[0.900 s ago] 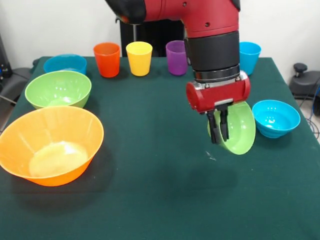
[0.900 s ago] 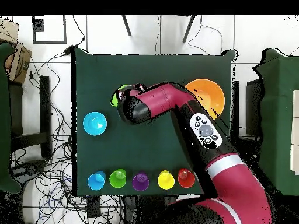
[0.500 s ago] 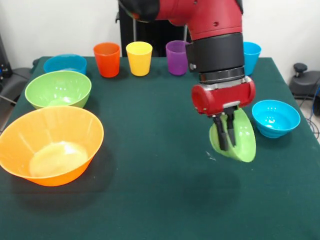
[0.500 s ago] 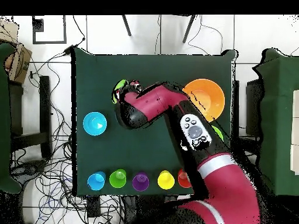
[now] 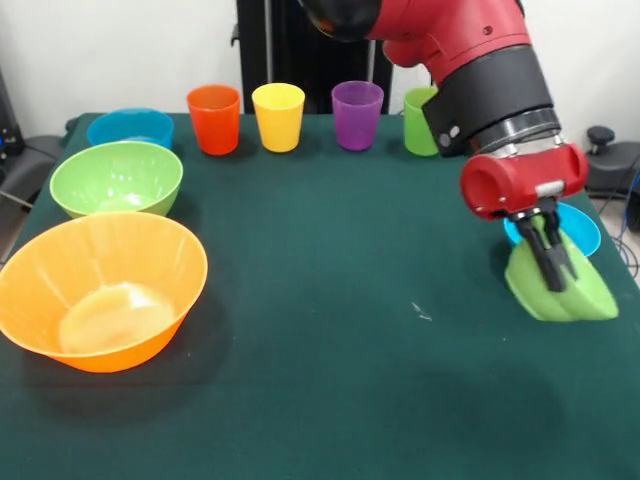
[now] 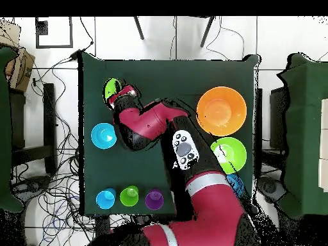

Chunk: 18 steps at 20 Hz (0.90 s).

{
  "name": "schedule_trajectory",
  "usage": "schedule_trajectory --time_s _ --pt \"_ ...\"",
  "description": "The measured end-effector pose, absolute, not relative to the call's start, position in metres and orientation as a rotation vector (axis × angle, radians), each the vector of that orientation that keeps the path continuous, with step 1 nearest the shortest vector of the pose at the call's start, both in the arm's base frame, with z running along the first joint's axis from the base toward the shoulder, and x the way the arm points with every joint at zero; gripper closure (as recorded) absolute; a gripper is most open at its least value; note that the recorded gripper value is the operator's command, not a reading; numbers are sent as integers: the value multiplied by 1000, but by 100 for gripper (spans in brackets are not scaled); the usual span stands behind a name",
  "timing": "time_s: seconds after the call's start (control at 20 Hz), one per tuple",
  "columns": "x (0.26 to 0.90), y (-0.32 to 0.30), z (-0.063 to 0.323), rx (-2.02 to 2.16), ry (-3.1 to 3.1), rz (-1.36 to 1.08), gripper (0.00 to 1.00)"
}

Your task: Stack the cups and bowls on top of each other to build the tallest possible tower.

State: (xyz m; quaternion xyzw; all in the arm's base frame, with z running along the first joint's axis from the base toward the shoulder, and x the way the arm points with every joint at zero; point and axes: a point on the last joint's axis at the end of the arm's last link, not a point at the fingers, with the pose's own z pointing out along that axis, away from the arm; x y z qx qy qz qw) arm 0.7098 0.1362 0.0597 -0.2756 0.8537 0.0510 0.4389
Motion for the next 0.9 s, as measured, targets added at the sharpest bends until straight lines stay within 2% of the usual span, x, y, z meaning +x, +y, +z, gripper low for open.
schedule_trajectory --time_s 0.3,0.65,0.9 --pt "721 110 36 -447 2252 237 100" --pt "699 10 -56 61 2483 596 100" --pt "676 -18 -93 291 2419 858 100"
